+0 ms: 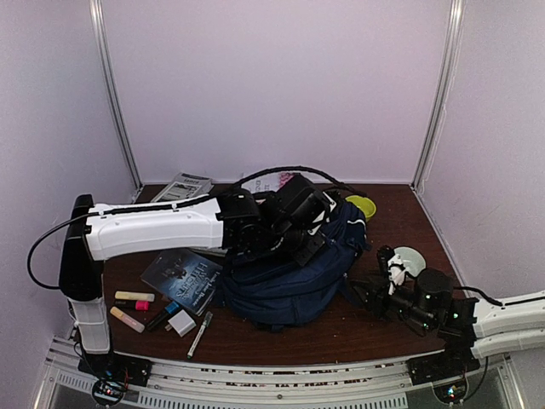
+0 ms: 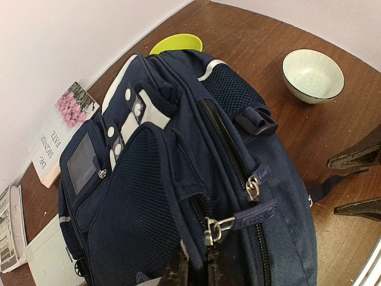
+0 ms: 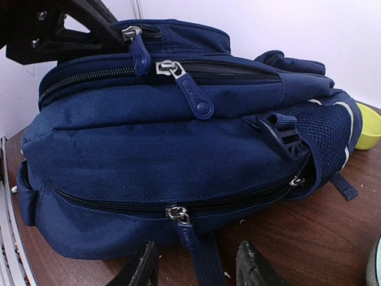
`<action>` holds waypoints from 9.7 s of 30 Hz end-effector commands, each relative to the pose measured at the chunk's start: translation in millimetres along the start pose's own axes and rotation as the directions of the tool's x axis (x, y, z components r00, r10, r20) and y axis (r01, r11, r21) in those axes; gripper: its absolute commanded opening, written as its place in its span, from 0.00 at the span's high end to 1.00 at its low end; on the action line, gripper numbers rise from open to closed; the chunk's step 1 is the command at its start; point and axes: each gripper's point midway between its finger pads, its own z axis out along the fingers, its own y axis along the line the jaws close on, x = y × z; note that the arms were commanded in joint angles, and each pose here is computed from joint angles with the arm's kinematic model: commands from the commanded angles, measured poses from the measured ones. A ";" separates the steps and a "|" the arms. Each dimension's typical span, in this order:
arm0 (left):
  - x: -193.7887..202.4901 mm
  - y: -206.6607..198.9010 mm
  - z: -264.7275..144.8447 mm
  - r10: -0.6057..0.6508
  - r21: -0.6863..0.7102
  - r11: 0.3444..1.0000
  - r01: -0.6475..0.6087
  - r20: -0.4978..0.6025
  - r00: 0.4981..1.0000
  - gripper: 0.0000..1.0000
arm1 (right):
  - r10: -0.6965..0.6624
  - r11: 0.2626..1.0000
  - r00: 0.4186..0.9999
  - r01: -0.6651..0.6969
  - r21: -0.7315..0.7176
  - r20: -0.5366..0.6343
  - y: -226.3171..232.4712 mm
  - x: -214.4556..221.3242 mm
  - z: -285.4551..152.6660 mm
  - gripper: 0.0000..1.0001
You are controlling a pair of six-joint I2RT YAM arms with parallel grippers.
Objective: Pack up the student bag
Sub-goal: Grab the largest pocket of the student bag, then unzip the largest pocket of the student bag, then pass from the left arm to the right, then grab the largest pocket of the student bag, then unzip the largest pocket of the student bag.
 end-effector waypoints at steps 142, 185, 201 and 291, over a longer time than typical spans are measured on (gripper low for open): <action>-61.8 19.6 -95.6 -0.270 0.170 0.954 0.248 0.122 0.955 0.74 | 0.709 0.621 0.701 -0.676 -0.397 -0.083 97.3 -98.6 14.8 1.00; 111.2 -43.5 -111.0 -0.605 -0.060 0.795 0.603 -0.125 0.786 0.55 | 0.488 0.829 0.864 -0.503 -0.244 -0.122 165.7 -155.6 56.9 1.00; 105.2 -21.5 -130.6 -0.599 -0.167 0.792 0.587 -0.028 0.800 0.48 | 0.528 0.826 0.845 -0.534 -0.182 -0.081 157.2 -167.8 62.2 1.00; 144.1 35.3 -124.8 -0.559 0.133 0.810 0.571 -0.117 0.821 1.00 | 0.367 0.919 0.927 -0.375 -0.126 -0.084 88.1 -115.7 -7.7 1.00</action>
